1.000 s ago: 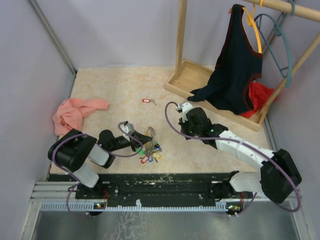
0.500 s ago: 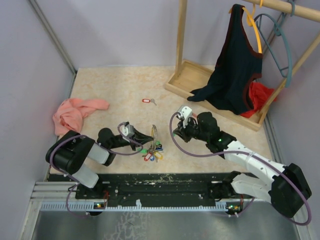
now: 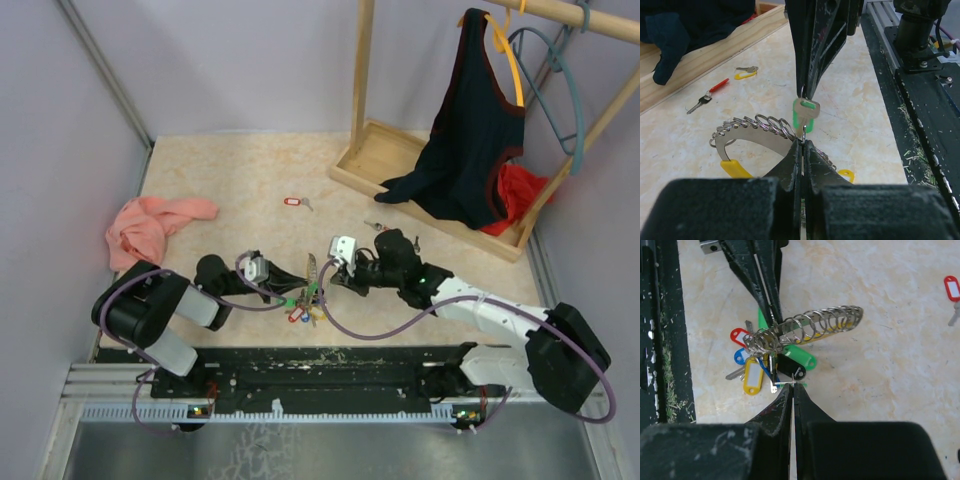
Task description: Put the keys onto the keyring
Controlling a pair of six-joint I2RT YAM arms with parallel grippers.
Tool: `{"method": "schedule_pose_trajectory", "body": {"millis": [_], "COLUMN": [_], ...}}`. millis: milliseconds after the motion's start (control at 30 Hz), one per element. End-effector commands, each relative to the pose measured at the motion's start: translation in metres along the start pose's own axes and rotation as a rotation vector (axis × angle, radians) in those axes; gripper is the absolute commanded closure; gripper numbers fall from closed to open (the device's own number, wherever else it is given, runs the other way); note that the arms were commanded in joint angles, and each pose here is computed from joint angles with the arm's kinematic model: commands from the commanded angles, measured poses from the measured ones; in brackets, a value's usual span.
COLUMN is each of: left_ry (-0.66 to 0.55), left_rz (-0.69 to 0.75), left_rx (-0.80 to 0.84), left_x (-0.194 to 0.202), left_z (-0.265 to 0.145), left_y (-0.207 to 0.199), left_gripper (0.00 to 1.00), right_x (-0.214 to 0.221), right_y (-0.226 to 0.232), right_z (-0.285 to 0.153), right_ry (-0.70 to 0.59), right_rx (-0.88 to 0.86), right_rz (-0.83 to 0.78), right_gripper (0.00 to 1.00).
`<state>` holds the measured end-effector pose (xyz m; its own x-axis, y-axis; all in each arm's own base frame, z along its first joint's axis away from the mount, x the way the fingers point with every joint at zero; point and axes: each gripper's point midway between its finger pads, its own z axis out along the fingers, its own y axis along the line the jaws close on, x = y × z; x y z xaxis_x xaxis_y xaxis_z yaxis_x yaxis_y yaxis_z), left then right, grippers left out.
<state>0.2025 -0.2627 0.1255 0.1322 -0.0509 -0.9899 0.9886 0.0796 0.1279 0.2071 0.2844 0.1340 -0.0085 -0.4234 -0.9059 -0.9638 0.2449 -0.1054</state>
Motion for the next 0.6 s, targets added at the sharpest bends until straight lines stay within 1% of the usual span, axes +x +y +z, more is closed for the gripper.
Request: {"method": "schedule_pose_trajectory", "body": {"millis": [0,100,400,567], "left_ry": [-0.135,-0.134,-0.129,-0.127], "left_rz": [0.310,0.328,0.309,0.311], "left_rx": [0.059,0.064,0.071,0.074], "left_x": [-0.046,-0.045,-0.042,-0.041], "left_z": [0.005,0.004,0.005,0.005], "left_y": [0.002,0.001,0.000,0.000], "left_gripper": [0.99,0.99,1.00,1.00], "right_x": [-0.029,-0.029,-0.033,-0.032], "right_y": [0.002,0.006,0.010,0.015], "right_z": [0.011,0.017,0.027,0.032], "right_ry": [-0.059,-0.044,-0.044,-0.016], "right_rx": [-0.047,-0.060,-0.078,-0.107], "right_rz": [-0.153,-0.184,-0.239,-0.257], "right_gripper": [1.00,1.00,1.00,1.00]}}
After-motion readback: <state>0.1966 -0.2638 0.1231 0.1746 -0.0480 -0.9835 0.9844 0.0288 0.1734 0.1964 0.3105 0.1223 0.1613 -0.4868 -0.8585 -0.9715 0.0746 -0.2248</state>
